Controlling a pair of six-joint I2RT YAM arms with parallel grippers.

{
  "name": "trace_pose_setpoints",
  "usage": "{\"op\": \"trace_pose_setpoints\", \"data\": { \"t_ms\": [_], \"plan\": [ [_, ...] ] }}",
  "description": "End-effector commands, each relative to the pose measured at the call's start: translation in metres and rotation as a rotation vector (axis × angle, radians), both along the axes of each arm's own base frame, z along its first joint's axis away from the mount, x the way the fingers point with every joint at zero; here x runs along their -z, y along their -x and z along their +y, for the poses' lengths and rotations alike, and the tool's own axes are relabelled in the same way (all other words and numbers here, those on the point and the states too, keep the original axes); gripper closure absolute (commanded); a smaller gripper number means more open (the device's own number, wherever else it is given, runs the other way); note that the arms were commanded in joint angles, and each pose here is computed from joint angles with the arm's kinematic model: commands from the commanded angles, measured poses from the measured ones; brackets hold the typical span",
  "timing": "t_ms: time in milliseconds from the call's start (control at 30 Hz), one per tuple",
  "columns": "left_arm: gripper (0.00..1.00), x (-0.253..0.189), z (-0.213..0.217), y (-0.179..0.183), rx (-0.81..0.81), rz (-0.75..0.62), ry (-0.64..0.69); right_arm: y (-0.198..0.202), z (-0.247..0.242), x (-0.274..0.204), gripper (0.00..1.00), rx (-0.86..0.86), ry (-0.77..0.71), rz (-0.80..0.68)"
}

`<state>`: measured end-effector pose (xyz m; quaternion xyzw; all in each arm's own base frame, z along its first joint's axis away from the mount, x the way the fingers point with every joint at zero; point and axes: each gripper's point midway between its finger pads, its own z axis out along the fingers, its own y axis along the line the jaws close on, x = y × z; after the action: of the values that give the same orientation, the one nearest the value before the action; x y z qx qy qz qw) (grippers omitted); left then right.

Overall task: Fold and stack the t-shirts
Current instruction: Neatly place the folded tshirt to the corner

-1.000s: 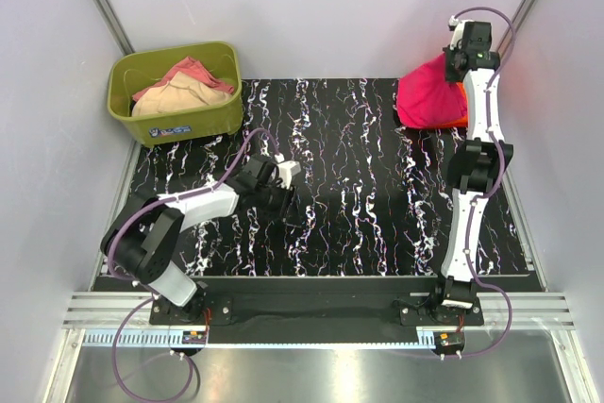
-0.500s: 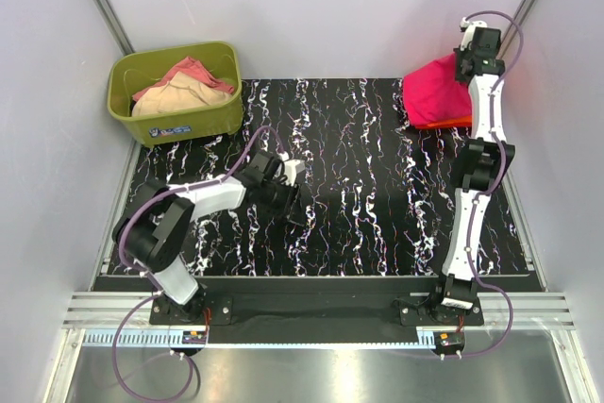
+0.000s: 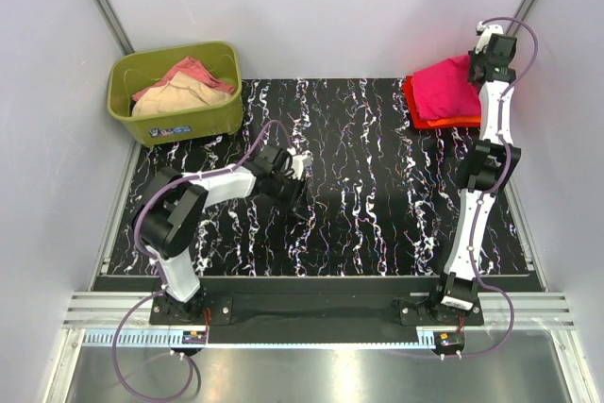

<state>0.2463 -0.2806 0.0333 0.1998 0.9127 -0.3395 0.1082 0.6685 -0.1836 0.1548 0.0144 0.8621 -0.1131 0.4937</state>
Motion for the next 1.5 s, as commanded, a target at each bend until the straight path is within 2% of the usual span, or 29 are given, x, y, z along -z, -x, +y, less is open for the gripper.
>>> {"op": "trace_pose_setpoints", "data": {
  "t_ms": [0, 100, 167, 267, 333, 400, 467, 533, 567, 600, 633, 667, 800, 933, 967, 1000, 1033, 1067, 1100, 1167, 1200, 1233, 1300, 1333, 1367, 1433, 1467],
  "plan": [
    [0.62, -0.005, -0.009, -0.007, 0.024, 0.005, 0.027, -0.021, -0.013, -0.034, 1.00, -0.017, 0.061, -0.152],
    [0.62, -0.003, -0.009, -0.007, 0.024, 0.020, 0.021, -0.024, -0.028, -0.019, 1.00, 0.017, 0.072, -0.159],
    [0.62, -0.003, -0.010, -0.009, 0.024, 0.021, 0.018, -0.029, -0.039, -0.014, 0.93, 0.051, 0.118, -0.181],
    [0.62, -0.004, -0.008, -0.008, 0.023, 0.023, 0.006, -0.035, -0.050, -0.013, 0.65, 0.061, 0.141, -0.223],
    [0.62, -0.007, -0.006, -0.008, 0.020, 0.020, -0.001, -0.038, -0.058, -0.026, 0.50, 0.092, 0.174, -0.273],
    [0.62, -0.012, -0.003, -0.007, 0.007, 0.014, -0.011, -0.038, -0.065, -0.043, 0.29, 0.130, 0.191, -0.315],
    [0.62, -0.014, -0.001, -0.006, -0.006, 0.008, -0.024, -0.035, -0.069, -0.077, 0.17, 0.169, 0.194, -0.391],
    [0.62, -0.023, -0.001, -0.006, -0.026, -0.007, -0.022, -0.032, -0.062, -0.102, 0.11, 0.171, 0.153, -0.436],
    [0.62, -0.024, 0.000, -0.005, -0.036, -0.012, -0.029, -0.026, -0.057, -0.131, 0.09, 0.174, 0.146, -0.473],
    [0.62, -0.034, -0.001, -0.004, -0.050, -0.031, -0.018, -0.024, -0.050, -0.139, 0.03, 0.182, 0.116, -0.484],
    [0.62, -0.038, -0.001, -0.005, -0.057, -0.049, -0.024, -0.020, -0.041, -0.143, 0.02, 0.183, 0.087, -0.465],
    [0.62, -0.041, -0.002, -0.002, -0.060, -0.056, -0.023, -0.011, -0.029, -0.169, 0.01, 0.179, 0.065, -0.489],
    [0.61, -0.074, -0.002, -0.004, -0.099, -0.134, 0.020, 0.008, 0.028, -0.175, 0.00, 0.151, -0.086, -0.412],
    [0.57, -0.105, 0.006, 0.006, -0.145, -0.207, 0.070, 0.032, 0.110, -0.160, 0.00, 0.067, -0.227, -0.286],
    [0.56, -0.102, 0.010, 0.016, -0.162, -0.186, 0.076, 0.044, 0.128, -0.159, 0.00, 0.062, -0.270, -0.257],
    [0.55, -0.120, 0.014, 0.023, -0.176, -0.221, 0.119, 0.054, 0.164, -0.149, 0.00, 0.012, -0.309, -0.195],
    [0.54, -0.125, 0.017, 0.029, -0.188, -0.227, 0.138, 0.062, 0.180, -0.144, 0.00, 0.000, -0.342, -0.163],
    [0.53, -0.118, 0.024, 0.041, -0.215, -0.193, 0.142, 0.080, 0.209, -0.136, 0.00, -0.021, -0.425, -0.113],
    [0.52, -0.136, 0.029, 0.049, -0.229, -0.233, 0.195, 0.092, 0.234, -0.130, 0.00, -0.042, -0.473, -0.077],
    [0.49, -0.127, 0.042, 0.064, -0.283, -0.212, 0.206, 0.127, 0.267, -0.111, 0.00, -0.048, -0.612, 0.014],
    [0.47, -0.142, 0.048, 0.073, -0.293, -0.255, 0.263, 0.143, 0.293, -0.104, 0.00, -0.088, -0.682, 0.066],
    [0.45, -0.133, 0.055, 0.079, -0.316, -0.251, 0.260, 0.157, 0.303, -0.097, 0.00, -0.086, -0.729, 0.103],
    [0.40, -0.149, 0.062, 0.090, -0.360, -0.273, 0.339, 0.197, 0.325, -0.075, 0.00, -0.073, -0.836, 0.208],
    [0.39, -0.143, 0.066, 0.093, -0.382, -0.263, 0.349, 0.216, 0.335, -0.081, 0.00, -0.094, -0.875, 0.219],
    [0.37, -0.152, 0.069, 0.099, -0.415, -0.262, 0.403, 0.240, 0.342, -0.051, 0.00, -0.045, -0.939, 0.318],
    [0.31, -0.146, 0.074, 0.103, -0.462, -0.244, 0.431, 0.267, 0.355, -0.049, 0.00, -0.067, -1.022, 0.343],
    [0.28, -0.156, 0.077, 0.106, -0.493, -0.246, 0.489, 0.293, 0.358, -0.017, 0.00, -0.023, -1.058, 0.431]
  ]
}}
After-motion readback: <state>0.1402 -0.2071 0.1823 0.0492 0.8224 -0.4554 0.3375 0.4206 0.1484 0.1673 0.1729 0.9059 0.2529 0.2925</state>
